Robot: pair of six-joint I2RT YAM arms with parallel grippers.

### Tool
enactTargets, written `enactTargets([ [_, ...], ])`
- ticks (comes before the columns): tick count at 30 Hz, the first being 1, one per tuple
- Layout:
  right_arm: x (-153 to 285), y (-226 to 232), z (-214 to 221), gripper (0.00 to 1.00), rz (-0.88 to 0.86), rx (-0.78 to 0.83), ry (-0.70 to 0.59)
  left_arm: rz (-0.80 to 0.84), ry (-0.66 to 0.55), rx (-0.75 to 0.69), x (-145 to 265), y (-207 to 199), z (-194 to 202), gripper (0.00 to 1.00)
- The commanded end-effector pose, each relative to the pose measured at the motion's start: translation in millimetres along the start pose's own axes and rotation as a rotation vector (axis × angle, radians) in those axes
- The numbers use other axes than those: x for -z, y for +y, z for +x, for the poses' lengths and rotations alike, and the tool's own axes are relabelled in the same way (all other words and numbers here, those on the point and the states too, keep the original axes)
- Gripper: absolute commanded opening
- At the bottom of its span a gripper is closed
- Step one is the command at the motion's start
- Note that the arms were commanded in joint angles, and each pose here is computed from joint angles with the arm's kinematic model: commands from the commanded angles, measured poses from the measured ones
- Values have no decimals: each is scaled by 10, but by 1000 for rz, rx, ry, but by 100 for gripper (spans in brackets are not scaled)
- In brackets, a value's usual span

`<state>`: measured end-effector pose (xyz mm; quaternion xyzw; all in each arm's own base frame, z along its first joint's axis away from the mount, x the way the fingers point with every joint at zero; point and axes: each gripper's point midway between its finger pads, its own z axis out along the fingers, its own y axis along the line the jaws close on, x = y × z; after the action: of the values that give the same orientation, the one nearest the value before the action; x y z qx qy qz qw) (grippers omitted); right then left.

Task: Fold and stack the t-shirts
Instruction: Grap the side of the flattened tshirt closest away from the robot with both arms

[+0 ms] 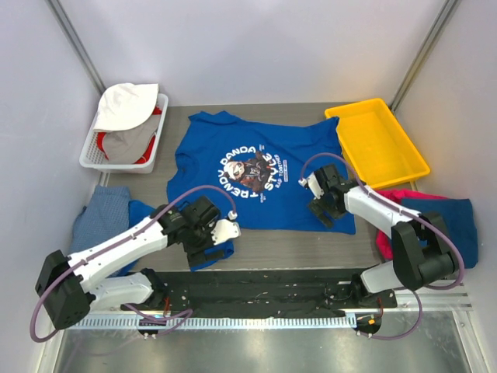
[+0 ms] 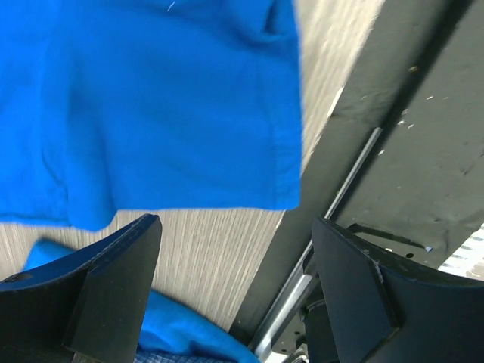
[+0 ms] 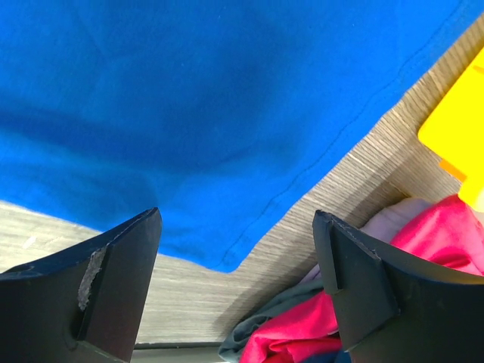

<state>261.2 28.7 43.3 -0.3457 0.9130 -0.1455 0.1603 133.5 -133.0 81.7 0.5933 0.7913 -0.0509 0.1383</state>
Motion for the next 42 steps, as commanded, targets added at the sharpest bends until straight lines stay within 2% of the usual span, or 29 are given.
enactTargets([
  [1,-59,-33,-80,89,26,-21,-13,40,-67,-61,-99,-133,-243,85],
  [10,-133,-18,-76,88,30,-31,1,44,-15,-104,-588,-154,-319,80],
  [23,-158,-19,-33,88,39,-14,8,17,-28,-100,-771,-85,-413,75],
  [25,-162,-16,-34,87,37,-17,6,6,-22,-98,-798,-66,-403,72],
  [31,-137,-39,-17,87,48,-7,3,0,8,-93,-866,-49,-362,48],
  [34,-112,-42,34,87,55,12,5,-28,22,-91,-852,-10,-313,42],
  [42,67,139,214,84,-48,78,-10,-71,42,-98,-796,41,-199,36],
])
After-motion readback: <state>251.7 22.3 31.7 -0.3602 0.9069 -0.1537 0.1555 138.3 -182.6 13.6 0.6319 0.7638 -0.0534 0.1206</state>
